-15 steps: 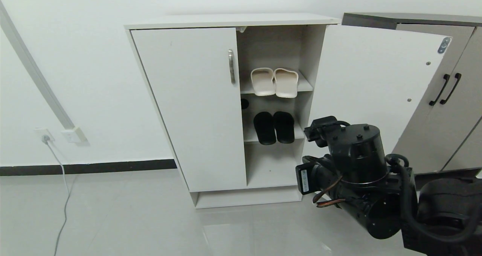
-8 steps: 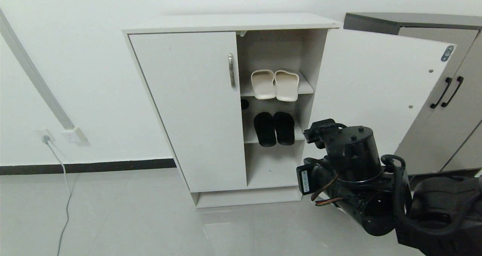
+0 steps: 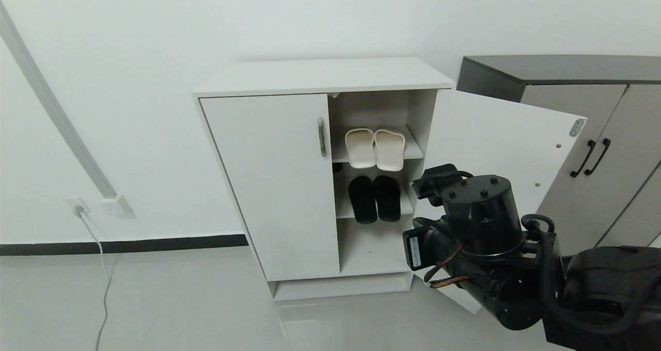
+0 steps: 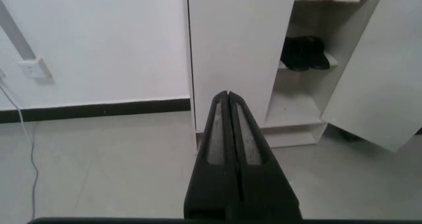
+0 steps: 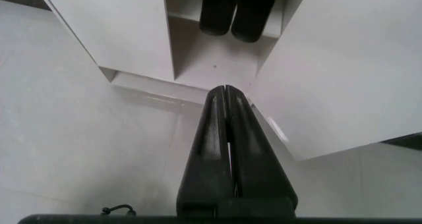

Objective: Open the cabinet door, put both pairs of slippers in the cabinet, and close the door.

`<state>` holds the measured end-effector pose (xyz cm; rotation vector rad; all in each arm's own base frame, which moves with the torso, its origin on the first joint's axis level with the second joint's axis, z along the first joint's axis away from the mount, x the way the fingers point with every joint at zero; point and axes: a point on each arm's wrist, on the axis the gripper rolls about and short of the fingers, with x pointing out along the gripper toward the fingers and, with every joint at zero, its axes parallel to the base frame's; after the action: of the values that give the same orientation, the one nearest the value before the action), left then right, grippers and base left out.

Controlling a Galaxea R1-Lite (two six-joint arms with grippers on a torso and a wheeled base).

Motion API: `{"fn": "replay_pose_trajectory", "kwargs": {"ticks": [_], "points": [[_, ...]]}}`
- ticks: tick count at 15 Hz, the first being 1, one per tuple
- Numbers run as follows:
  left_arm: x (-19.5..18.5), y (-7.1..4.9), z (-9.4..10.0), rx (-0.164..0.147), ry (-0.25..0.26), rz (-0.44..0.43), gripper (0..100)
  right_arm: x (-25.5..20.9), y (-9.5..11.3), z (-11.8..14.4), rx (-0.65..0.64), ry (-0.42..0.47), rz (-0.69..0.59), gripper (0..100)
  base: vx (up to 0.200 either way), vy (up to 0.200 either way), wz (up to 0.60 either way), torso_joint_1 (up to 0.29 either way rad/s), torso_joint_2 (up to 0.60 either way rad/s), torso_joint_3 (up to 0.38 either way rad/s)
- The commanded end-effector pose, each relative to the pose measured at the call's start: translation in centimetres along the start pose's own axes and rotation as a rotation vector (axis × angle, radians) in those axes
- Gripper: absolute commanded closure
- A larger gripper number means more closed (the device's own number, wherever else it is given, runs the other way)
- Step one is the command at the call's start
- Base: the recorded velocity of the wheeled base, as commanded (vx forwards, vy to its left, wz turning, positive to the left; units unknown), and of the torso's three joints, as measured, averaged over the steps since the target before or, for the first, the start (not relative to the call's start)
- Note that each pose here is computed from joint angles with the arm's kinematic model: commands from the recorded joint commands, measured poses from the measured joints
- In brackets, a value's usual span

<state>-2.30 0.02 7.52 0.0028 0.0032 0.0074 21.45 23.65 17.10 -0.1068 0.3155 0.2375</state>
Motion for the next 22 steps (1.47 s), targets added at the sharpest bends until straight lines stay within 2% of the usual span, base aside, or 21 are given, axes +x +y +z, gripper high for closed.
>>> {"fn": "replay_pose_trajectory", "kwargs": {"ticks": [1,10,22], "points": [[0.01,0.00,0.01,0.000,0.001,0.000,100,0.07,0.04,-0.07,-0.001,0.002,0.000,100,0.000,0.000,0.00,0.139,-0.48,-0.339],[0.01,0.00,0.01,0.000,0.001,0.002,100,0.17,0.00,0.02,-0.001,0.001,-0.003,100,0.000,0.000,0.00,0.176,-0.49,-0.322],[0.01,0.00,0.01,0.000,0.001,0.002,100,0.65,0.17,-0.27,-0.007,0.012,-0.005,100,0.000,0.000,0.00,0.238,-0.56,-0.323]]}}
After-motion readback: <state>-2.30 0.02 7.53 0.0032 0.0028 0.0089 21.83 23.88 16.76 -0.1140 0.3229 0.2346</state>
